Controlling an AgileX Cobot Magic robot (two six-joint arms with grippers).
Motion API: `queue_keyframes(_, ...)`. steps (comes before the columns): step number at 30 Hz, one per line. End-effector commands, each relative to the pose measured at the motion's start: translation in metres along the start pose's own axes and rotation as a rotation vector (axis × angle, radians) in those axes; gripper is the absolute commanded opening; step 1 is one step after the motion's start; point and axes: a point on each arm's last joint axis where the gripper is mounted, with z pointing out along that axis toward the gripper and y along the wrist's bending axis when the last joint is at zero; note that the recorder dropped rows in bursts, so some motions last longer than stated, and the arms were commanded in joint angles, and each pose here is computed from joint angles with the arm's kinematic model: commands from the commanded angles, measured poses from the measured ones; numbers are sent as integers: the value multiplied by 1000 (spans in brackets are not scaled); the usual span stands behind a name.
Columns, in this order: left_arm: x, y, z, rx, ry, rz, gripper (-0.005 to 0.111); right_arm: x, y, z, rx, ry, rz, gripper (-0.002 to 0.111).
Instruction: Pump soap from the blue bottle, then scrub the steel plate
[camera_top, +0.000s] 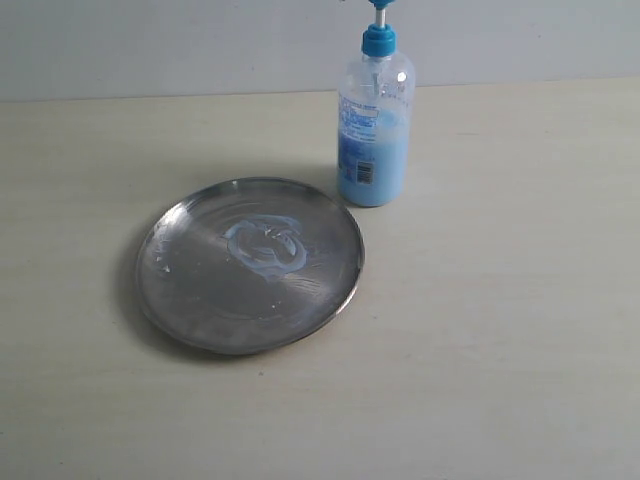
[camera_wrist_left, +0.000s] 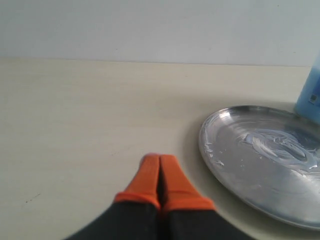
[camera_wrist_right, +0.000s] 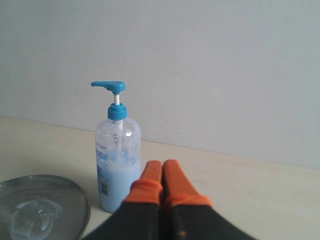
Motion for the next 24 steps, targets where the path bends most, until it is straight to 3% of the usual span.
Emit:
queue_keyframes(1, 0, 0, 0, -2, -8, 0, 1, 0, 0, -1, -1, -4, -3, 0)
queue_keyframes(13, 0, 0, 0, -2, -8, 0, 1, 2, 0, -1, -2, 5, -9, 0)
queue_keyframes(24, 0, 0, 0, -2, -8, 0, 1, 47, 4, -18, -10, 49, -32, 0)
